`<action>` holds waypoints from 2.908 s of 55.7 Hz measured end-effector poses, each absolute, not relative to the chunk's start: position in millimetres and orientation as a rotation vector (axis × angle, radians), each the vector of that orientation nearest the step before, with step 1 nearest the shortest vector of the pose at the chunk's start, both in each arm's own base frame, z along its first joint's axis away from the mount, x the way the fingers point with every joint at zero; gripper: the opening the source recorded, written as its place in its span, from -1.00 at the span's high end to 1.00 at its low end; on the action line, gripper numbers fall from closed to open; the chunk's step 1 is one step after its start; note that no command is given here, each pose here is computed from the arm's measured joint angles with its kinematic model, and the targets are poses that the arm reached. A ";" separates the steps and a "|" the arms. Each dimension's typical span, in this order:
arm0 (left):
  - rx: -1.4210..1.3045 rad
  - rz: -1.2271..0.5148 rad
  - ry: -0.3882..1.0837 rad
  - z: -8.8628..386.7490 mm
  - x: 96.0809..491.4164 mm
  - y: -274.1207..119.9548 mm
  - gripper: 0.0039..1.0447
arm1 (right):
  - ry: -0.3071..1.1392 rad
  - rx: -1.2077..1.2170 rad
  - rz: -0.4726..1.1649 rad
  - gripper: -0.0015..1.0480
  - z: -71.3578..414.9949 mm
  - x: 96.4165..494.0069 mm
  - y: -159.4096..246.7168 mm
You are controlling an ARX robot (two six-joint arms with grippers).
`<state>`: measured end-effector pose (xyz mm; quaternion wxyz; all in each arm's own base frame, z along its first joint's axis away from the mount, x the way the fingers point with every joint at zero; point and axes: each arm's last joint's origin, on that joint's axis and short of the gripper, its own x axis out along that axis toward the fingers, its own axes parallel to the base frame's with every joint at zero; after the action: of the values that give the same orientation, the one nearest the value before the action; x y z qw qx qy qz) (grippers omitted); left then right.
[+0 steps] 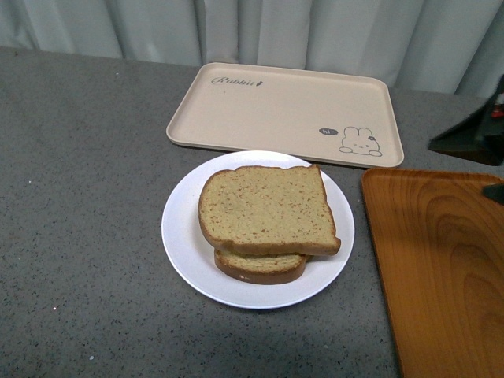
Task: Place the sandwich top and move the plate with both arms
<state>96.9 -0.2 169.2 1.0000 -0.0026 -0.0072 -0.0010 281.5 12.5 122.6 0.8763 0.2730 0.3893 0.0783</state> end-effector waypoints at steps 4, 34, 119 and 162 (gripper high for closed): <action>-0.005 -0.002 -0.014 169.2 96.9 -0.2 -0.89 | 0.737 0.483 0.069 -0.83 135.2 268.1 7.0; -0.005 -0.002 -0.015 169.3 96.8 -0.2 -0.89 | 0.022 0.010 -0.001 0.76 160.3 187.8 -0.1; -0.005 -0.002 -0.015 169.3 96.8 -0.2 -0.88 | -0.010 0.004 0.000 0.98 168.6 111.8 0.0; -0.041 -0.069 0.117 166.3 99.2 -0.9 -0.88 | -0.004 0.001 0.000 0.69 165.5 97.6 0.0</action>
<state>99.2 -0.9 166.3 0.9975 -0.0206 0.0584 -0.0346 97.6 0.0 165.5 1.0000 0.0005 -0.0018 0.0002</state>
